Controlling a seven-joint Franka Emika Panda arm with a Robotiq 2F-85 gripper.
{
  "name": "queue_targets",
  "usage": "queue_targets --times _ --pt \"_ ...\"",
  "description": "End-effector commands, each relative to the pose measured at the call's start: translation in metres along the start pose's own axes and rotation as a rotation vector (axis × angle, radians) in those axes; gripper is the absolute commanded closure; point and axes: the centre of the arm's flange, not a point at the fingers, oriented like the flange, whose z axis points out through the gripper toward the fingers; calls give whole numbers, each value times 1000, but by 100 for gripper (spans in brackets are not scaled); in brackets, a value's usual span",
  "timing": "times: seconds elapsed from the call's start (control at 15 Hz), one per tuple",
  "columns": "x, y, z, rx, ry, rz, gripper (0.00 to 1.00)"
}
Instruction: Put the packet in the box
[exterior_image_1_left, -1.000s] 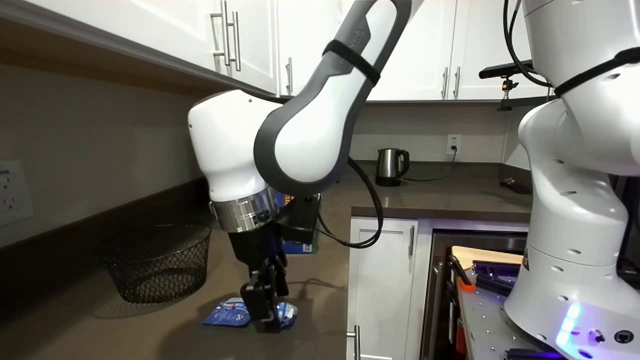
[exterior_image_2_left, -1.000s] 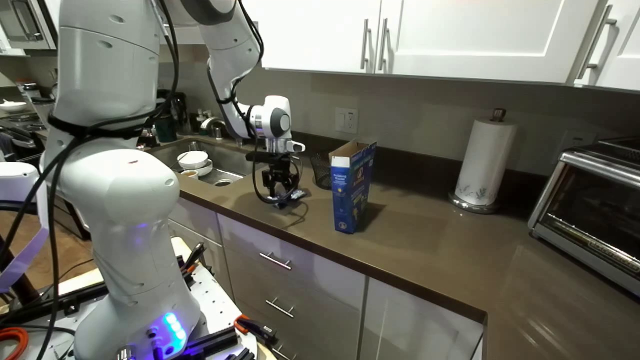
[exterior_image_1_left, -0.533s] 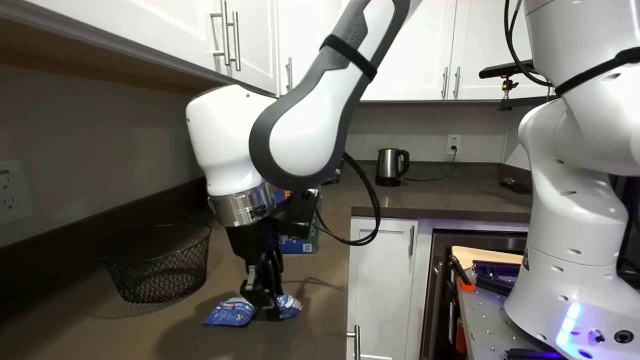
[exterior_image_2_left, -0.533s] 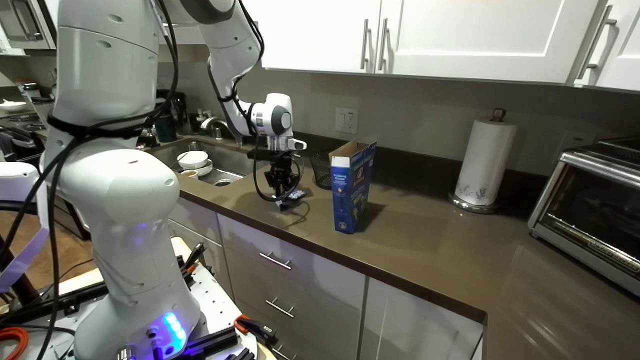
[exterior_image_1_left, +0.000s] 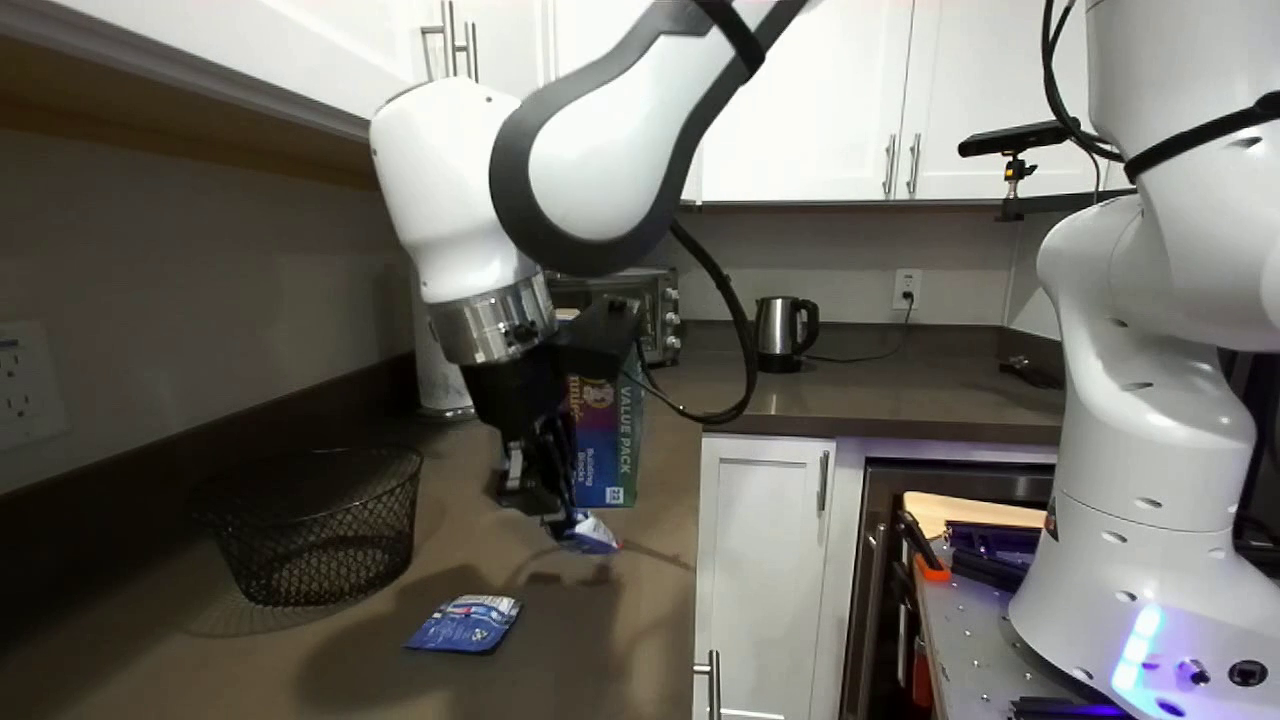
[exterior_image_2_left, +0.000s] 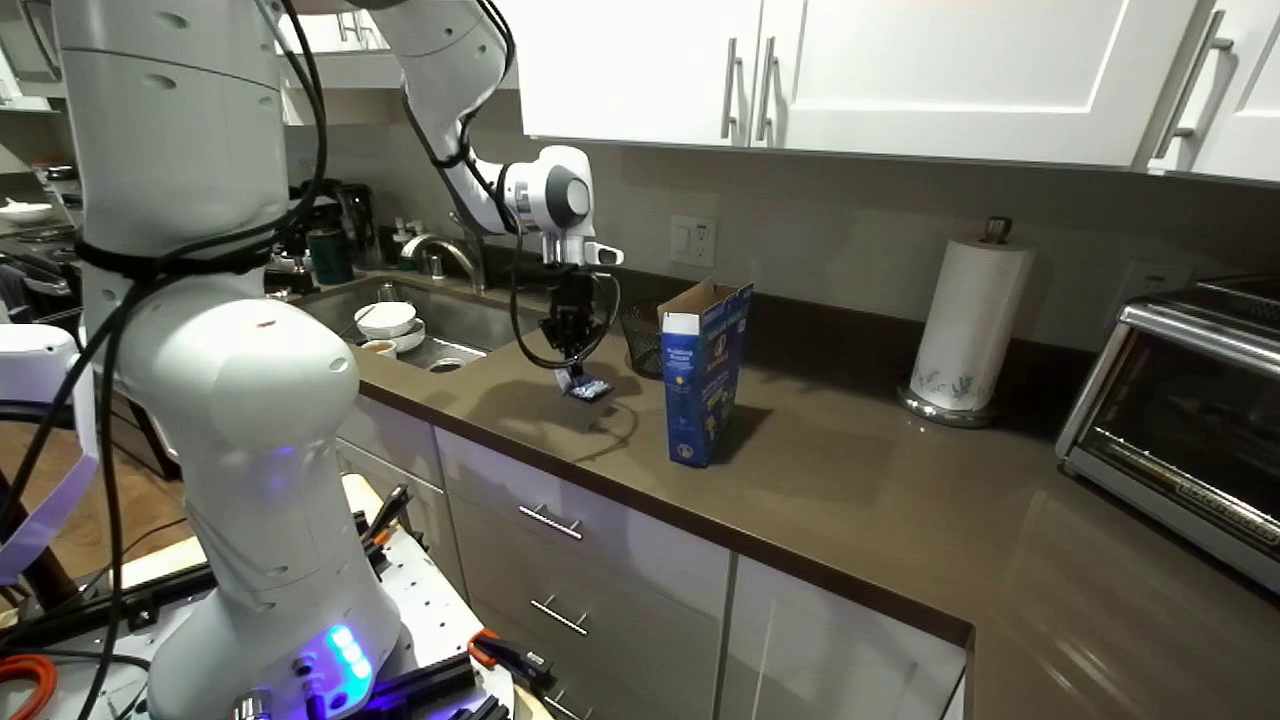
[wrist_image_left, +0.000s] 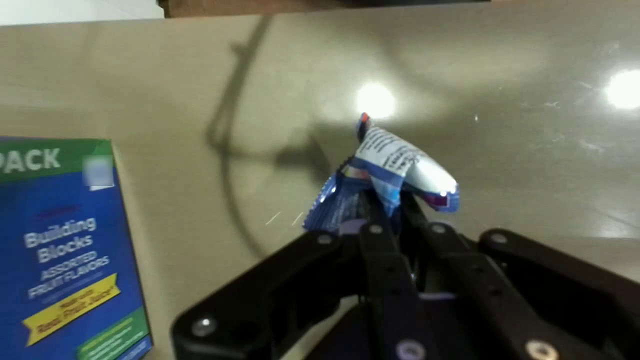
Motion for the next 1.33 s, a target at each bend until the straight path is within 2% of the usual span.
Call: queue_targets --times 0.0,0.4,0.6,0.67,0.73,0.93,1.27 --pt "-36 33 -65 -49 40 35 97" --pt "-67 98 -166 -72 177 161 97" --pt "-74 136 -196 -104 248 218 98" --pt "-75 147 -203 -114 261 234 95" --pt "-75 159 -210 -123 275 248 98" --pt "-70 184 -217 -144 296 284 98" --pt "-57 205 -199 -146 280 299 98"
